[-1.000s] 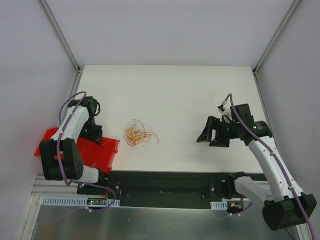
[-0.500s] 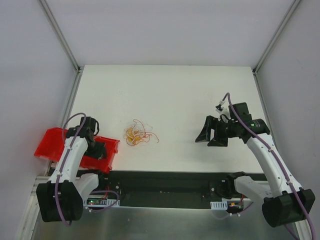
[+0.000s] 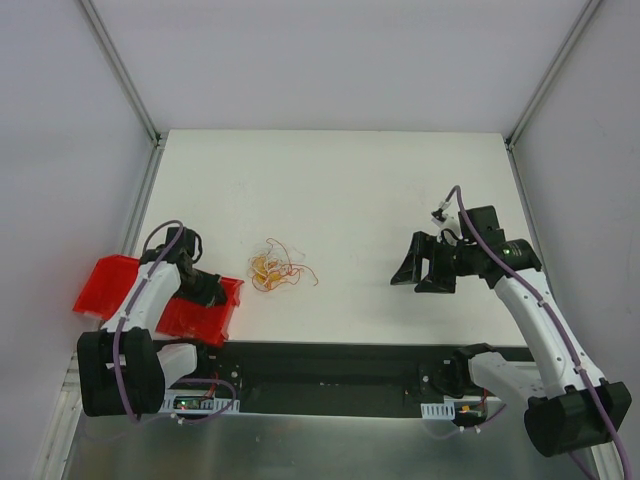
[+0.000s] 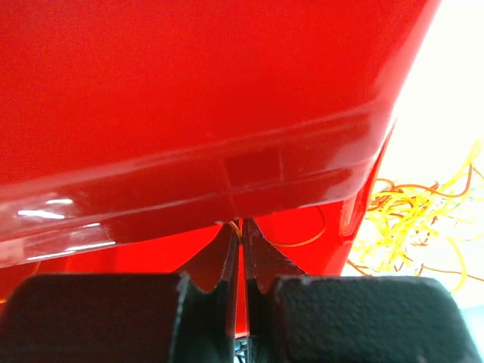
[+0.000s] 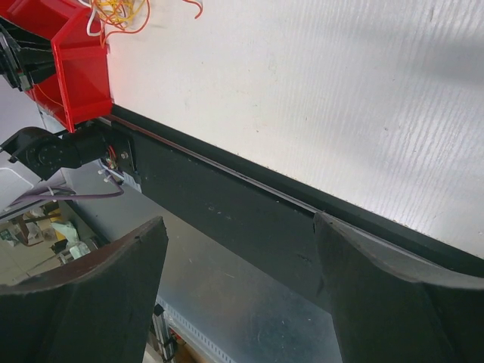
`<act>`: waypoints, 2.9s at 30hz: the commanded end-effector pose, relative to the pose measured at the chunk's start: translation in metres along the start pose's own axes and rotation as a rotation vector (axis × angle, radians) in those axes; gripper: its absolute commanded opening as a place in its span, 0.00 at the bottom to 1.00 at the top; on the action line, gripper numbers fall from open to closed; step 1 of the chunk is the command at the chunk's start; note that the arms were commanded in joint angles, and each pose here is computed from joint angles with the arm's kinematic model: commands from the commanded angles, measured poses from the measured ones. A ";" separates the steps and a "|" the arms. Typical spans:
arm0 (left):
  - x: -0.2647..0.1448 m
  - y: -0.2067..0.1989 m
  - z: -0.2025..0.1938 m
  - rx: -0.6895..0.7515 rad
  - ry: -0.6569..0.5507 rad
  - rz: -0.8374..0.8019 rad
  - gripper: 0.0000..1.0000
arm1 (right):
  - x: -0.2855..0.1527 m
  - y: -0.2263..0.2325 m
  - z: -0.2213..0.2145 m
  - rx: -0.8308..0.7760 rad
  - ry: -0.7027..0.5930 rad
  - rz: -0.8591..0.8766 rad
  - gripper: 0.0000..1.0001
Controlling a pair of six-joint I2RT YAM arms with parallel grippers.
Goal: Untangle the cables
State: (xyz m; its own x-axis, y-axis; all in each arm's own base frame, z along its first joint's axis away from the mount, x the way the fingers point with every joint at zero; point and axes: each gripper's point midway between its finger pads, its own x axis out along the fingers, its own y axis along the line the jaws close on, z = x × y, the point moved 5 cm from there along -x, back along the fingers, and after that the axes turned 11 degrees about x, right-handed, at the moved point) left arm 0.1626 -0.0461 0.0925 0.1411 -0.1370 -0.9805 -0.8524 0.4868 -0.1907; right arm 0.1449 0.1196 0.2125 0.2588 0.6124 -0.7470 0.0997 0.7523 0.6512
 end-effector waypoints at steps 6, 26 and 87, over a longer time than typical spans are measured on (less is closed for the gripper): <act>-0.050 0.001 0.009 0.069 -0.125 0.039 0.50 | -0.009 0.007 0.000 -0.047 -0.020 0.017 0.80; -0.122 -0.109 0.005 0.658 -0.060 -0.502 0.77 | -0.004 -0.001 -0.003 -0.001 -0.028 -0.012 0.80; -0.243 -0.270 -0.191 1.103 0.402 -1.193 0.00 | 0.056 0.108 0.085 0.117 -0.103 0.348 0.80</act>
State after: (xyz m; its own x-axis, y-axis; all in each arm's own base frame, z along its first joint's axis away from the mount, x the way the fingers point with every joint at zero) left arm 0.2707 -0.2871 0.3484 0.1866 -0.9176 -0.3511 0.2855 0.3926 -0.8743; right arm 0.2429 0.2064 0.2360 0.3653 0.7803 -0.5077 0.1183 0.5020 0.8567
